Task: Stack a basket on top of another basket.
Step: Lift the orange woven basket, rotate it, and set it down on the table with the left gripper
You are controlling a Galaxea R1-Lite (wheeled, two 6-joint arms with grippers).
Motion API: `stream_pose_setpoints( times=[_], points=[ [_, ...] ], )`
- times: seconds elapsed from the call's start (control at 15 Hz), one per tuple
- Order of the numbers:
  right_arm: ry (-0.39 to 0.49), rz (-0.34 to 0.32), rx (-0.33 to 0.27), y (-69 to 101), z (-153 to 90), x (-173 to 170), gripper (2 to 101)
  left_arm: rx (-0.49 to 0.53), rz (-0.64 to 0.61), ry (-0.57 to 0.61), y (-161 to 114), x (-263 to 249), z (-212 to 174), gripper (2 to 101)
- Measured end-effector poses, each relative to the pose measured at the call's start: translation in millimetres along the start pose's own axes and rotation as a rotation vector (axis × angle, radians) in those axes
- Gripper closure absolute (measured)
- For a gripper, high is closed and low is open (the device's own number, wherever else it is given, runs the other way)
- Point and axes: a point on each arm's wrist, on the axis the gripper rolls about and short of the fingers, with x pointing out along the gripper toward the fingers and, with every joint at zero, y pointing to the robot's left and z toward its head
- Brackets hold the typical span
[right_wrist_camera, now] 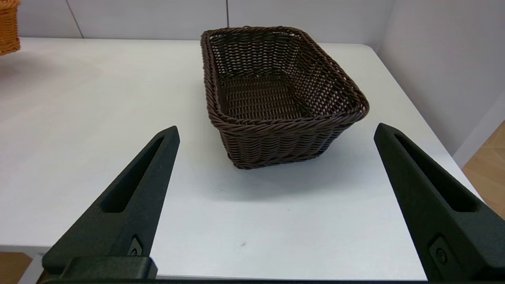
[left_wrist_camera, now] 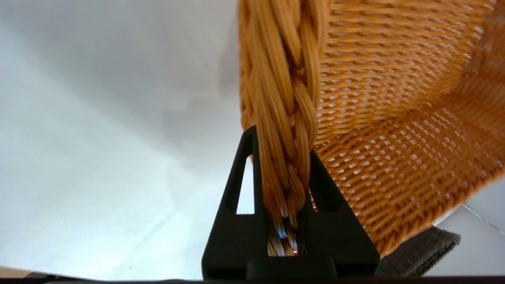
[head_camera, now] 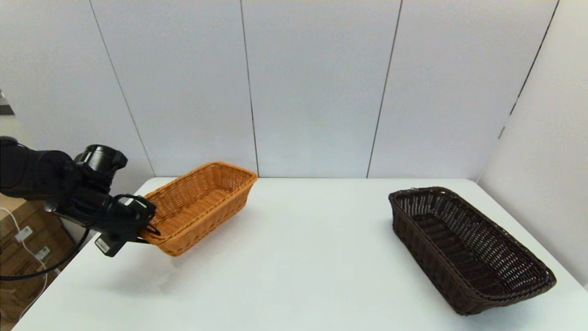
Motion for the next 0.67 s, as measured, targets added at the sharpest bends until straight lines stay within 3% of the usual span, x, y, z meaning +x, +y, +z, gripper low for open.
stream_pose_setpoints(
  times=[0.33, 0.67],
  points=[
    [0.000, 0.000, 0.000, 0.0, 0.0, 0.0, 4.3, 0.195, -0.039, 0.059, -6.3, -21.6, -26.1, 88.6],
    [-0.001, 0.000, 0.000, 0.0, 0.1, 0.0, 4.3, 0.480, -0.047, 0.127, -15.2, -22.0, -62.3, 88.6]
  ],
)
